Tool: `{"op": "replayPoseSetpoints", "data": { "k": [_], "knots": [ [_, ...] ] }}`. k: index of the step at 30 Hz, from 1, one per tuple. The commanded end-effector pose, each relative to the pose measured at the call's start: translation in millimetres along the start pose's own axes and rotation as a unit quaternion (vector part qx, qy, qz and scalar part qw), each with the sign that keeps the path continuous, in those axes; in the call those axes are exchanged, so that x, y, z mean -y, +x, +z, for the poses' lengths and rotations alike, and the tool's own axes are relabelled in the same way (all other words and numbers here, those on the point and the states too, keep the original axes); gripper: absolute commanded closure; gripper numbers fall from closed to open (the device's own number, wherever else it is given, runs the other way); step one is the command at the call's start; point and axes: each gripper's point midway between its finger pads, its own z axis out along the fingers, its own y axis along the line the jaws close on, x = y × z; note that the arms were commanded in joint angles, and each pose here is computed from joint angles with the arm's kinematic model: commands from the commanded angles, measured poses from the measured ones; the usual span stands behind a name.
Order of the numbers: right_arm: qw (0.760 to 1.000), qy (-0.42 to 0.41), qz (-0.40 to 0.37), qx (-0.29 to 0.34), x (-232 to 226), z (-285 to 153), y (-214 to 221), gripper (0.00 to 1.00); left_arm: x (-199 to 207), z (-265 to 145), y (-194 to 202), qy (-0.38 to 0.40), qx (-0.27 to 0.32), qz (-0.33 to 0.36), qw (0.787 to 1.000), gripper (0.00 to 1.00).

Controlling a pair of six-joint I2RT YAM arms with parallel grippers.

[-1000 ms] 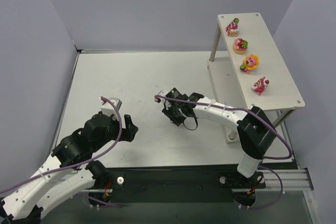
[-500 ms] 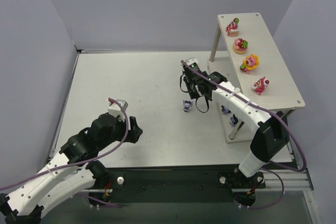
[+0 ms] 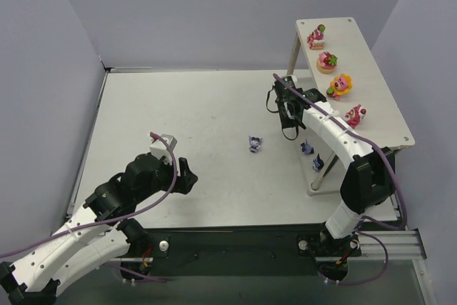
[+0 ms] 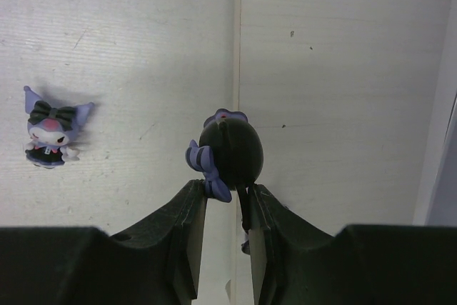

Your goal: Place and organize the plastic toys onto the shelf

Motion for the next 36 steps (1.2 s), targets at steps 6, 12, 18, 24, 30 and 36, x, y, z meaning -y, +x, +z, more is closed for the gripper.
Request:
{"op": "replayPoseSetpoints", "data": {
  "k": [6,12,18,24,30,36],
  "knots": [
    [0.999,0.027,-0.012,-0.032,10,14,9,1.0,10,-1,-10,0.027,0.023,-0.013,0.999,0.15],
    [0.998,0.043,-0.011,-0.037,13,24,13,1.0,12,-1,-9,0.03,0.023,-0.015,0.999,0.16],
    [0.998,0.06,0.006,-0.036,22,30,16,0.98,12,0,-9,0.031,0.022,-0.015,0.999,0.16],
    [0.996,0.078,0.011,-0.037,30,36,19,0.96,11,0,-8,0.031,0.02,-0.015,0.999,0.16],
    [0.996,0.082,0.013,-0.044,35,41,23,0.95,12,1,-8,0.032,0.019,-0.015,0.999,0.16],
    [0.996,0.069,0.028,-0.047,38,44,26,0.94,12,1,-7,0.032,0.018,-0.015,0.999,0.16]
  ]
}}
